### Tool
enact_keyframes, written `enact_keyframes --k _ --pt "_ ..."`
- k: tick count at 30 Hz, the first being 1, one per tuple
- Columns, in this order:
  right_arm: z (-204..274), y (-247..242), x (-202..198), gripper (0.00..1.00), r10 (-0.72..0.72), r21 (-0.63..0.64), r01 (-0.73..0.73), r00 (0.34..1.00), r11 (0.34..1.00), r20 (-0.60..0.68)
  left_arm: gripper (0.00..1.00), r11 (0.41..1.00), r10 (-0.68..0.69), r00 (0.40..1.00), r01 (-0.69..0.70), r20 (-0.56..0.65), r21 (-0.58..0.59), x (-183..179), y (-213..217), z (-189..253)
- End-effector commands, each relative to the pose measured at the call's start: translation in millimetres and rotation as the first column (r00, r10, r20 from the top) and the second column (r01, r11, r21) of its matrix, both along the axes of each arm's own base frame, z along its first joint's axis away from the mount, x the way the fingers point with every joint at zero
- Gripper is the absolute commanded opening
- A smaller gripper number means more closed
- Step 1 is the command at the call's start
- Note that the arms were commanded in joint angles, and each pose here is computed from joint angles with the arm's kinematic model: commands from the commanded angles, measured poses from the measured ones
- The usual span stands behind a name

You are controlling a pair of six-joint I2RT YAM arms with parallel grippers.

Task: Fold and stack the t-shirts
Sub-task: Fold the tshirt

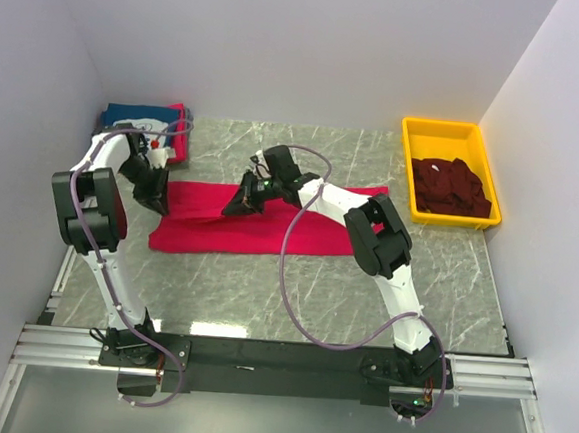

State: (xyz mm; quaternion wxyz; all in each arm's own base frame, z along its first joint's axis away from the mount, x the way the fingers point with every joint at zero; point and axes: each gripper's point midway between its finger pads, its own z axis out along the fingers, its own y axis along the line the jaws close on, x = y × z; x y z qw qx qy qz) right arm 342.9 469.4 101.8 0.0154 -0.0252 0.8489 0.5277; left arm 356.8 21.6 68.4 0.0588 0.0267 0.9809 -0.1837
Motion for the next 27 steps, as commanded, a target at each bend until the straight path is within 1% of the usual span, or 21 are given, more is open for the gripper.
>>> enact_keyframes --k 1,2,5,7,8,10,14,17,20,24,27 --pt "12.3 7.9 -5.8 0.0 0.025 0.046 -0.026 1.0 0.999 0.007 0.2 1.0 -0.015 0.999 0.015 -0.031 -0.019 -19.9 -5.8 1.8" --pt "11.2 7.7 -6.6 0.0 0.027 0.046 -0.027 1.0 0.999 0.002 0.24 1.0 -0.015 0.999 0.015 -0.028 -0.023 -22.0 -7.0 3.1" --pt "7.6 8.3 -9.1 0.0 0.032 0.042 -0.031 0.999 0.999 -0.008 0.29 1.0 -0.007 1.0 0.006 -0.027 -0.029 -24.1 -8.3 2.3" --pt "8.6 10.0 -9.7 0.0 0.035 0.045 -0.034 0.999 0.998 -0.004 0.26 0.999 0.0 1.0 -0.001 -0.025 -0.038 -21.9 -10.3 2.4" --pt "8.5 9.9 -9.9 0.0 0.034 0.044 -0.034 0.999 0.998 -0.007 0.21 0.999 0.003 1.0 -0.004 -0.026 -0.039 -20.5 -10.3 1.5" --pt "9.0 8.7 -8.3 0.0 0.032 0.042 -0.031 0.999 0.999 -0.003 0.2 0.999 0.011 1.0 -0.012 -0.025 -0.042 -17.0 -10.4 1.4" --pt "8.2 9.1 -10.7 0.0 0.037 0.041 -0.037 0.999 0.998 -0.004 0.32 0.999 0.015 0.999 -0.016 -0.033 -0.05 -14.6 -11.1 -1.7" --pt "8.4 8.3 -9.1 0.0 0.032 0.043 -0.031 0.999 0.999 -0.007 0.36 0.999 0.007 0.999 -0.01 -0.045 -0.053 -17.6 -13.2 -4.5" --pt "8.1 9.1 -8.1 0.0 0.031 0.045 -0.031 1.0 0.999 -0.006 0.37 0.998 0.005 0.998 -0.009 -0.066 -0.057 -24.2 -16.3 -10.8" --pt "5.6 8.3 -6.9 0.0 0.03 0.044 -0.03 0.999 0.999 -0.011 0.34 0.998 0.008 0.997 -0.014 -0.08 -0.068 -28.5 -21.7 -17.7" --pt "2.7 5.4 -3.7 0.0 0.027 0.041 -0.027 1.0 0.999 -0.009 0.27 0.997 0.016 0.997 -0.022 -0.075 -0.075 -26.3 -23.4 -19.6"
